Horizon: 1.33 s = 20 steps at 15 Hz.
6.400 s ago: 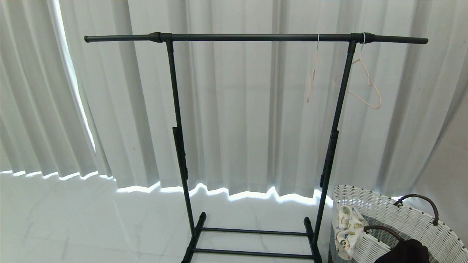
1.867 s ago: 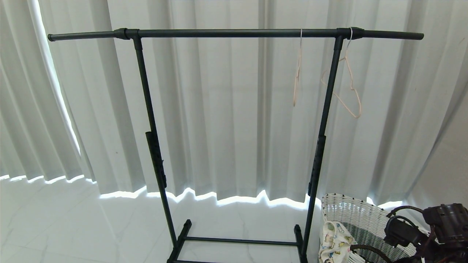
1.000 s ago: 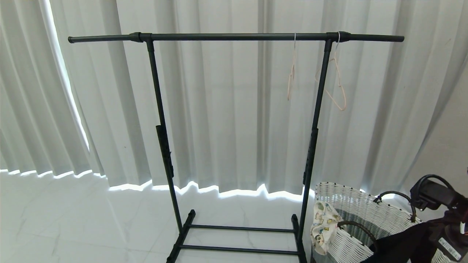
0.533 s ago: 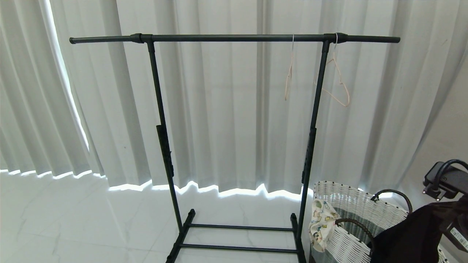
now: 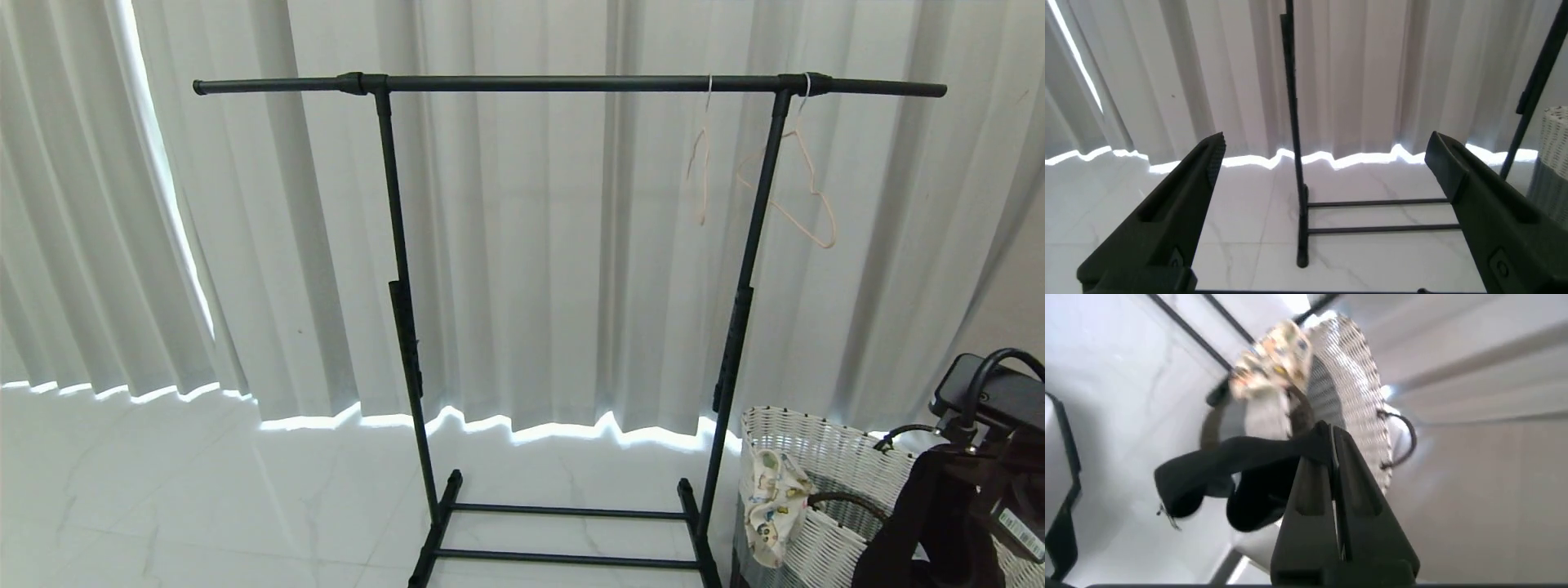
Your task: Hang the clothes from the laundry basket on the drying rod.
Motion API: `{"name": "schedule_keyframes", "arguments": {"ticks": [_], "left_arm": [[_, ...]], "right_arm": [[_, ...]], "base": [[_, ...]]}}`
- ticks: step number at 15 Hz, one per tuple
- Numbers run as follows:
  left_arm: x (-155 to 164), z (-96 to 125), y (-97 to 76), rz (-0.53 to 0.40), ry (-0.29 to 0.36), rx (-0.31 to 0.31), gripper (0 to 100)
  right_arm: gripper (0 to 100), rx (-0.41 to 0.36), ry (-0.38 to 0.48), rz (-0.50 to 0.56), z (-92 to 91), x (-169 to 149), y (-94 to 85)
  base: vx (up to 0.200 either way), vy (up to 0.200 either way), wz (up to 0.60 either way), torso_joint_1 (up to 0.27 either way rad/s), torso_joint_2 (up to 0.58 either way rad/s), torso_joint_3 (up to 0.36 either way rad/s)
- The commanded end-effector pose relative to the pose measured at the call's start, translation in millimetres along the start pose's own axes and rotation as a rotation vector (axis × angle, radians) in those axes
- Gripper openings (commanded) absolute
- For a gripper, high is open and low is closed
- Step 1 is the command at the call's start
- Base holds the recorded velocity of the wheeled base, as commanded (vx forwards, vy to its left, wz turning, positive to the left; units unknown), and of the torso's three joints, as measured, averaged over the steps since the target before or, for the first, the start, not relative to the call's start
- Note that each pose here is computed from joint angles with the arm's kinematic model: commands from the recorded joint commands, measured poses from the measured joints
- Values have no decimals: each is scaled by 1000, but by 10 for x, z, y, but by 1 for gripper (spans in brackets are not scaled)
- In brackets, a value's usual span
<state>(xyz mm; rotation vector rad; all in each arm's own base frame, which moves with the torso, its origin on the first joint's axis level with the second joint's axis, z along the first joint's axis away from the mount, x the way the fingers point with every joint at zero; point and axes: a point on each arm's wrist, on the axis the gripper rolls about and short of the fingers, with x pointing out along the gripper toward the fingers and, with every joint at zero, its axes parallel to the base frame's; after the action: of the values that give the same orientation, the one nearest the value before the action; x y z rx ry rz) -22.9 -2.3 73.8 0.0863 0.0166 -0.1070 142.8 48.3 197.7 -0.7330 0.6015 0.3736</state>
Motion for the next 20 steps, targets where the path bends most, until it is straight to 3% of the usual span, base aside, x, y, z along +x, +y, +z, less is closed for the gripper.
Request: {"name": "schedule_keyframes", "arguments": {"ticks": [1, 7, 17, 18, 20], "left_arm": [[0, -1, 0, -1, 0, 6, 100], [0, -1, -1, -3, 0, 23, 100], [-1, 5, 0, 0, -8, 25, 100], [-18, 91, 5, -6, -36, 19, 100], [35, 834, 83, -88, -68, -99, 100]], "right_arm": [[0, -21, -12, 36, 46, 22, 62], [0, -47, -91, 174, 392, -27, 270], [0, 32, -167, 347, 618, -98, 672], [0, 37, -200, 362, 679, -145, 695], [0, 36, -215, 368, 740, -148, 707]], "base": [[0, 0, 0, 0, 0, 0], [0, 0, 0, 0, 0, 0], [0, 0, 0, 0, 0, 0], [0, 0, 0, 0, 0, 0], [0, 0, 0, 0, 0, 0]]}}
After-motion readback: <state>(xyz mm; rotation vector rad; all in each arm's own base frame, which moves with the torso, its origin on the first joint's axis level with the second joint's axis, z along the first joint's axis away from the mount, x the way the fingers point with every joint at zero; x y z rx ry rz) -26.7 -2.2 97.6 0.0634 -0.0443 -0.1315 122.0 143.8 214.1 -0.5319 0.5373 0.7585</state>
